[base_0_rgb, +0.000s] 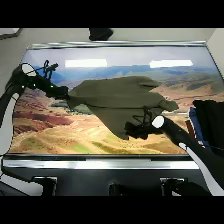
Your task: Fold the shirts.
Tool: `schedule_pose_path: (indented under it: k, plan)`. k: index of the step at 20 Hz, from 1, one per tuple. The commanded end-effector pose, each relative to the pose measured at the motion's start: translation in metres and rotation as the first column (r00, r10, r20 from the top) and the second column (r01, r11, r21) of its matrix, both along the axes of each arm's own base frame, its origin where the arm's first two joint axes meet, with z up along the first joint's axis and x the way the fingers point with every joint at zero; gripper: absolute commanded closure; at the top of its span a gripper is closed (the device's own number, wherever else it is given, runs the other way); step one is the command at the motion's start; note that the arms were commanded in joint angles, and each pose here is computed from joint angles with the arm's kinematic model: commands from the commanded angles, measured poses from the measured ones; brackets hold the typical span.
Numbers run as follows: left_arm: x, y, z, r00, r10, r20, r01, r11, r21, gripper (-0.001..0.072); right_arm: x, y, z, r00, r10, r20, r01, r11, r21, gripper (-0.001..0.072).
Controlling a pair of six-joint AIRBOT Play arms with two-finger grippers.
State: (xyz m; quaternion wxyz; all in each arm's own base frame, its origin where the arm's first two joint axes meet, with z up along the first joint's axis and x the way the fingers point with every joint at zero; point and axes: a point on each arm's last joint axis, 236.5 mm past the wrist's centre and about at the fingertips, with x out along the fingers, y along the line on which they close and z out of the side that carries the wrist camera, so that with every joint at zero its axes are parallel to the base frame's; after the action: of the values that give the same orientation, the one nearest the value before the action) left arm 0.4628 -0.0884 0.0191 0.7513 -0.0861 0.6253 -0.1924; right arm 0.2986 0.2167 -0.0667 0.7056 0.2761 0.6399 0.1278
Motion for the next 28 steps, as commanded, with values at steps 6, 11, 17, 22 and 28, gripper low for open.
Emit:
schedule_pose_path:
  k: [6, 11, 17, 22, 28]
  plan:
    - [-0.030, 0.012, 0.397, 0.437, 0.129, 0.890, -0.093, 0.991, -0.098, 0.0674, 0.092, -0.143, 0.480, 0.234, 0.277, 0.932, 0.433, 0.829, -0.355, 0.0671]
    - [-0.250, 0.026, 0.615, -0.225, 0.309, 0.924, -0.001, 0.948, -0.317, 0.0674, -0.073, -0.199, 0.661, -0.184, 0.047, 0.982, 0.484, 0.874, 0.049, 0.0671]
    - [-0.316, 0.035, 0.656, -0.409, 0.354, 0.841, 0.053, 0.929, -0.366, 0.0674, -0.076, -0.201, 0.650, -0.125, -0.065, 0.990, 0.457, 0.882, 0.116, 0.0671]
    - [-0.169, 0.059, 0.562, -0.090, 0.195, 0.977, -0.228, 0.951, -0.211, 0.0674, 0.043, -0.197, 0.516, 0.363, -0.088, 0.927, 0.584, 0.797, -0.153, 0.0672]
    - [0.036, 0.075, 0.248, 0.591, 0.166, 0.789, -0.341, 0.938, 0.057, 0.0673, 0.216, -0.164, 0.248, 0.791, -0.238, 0.563, 0.472, 0.823, -0.315, 0.0670]
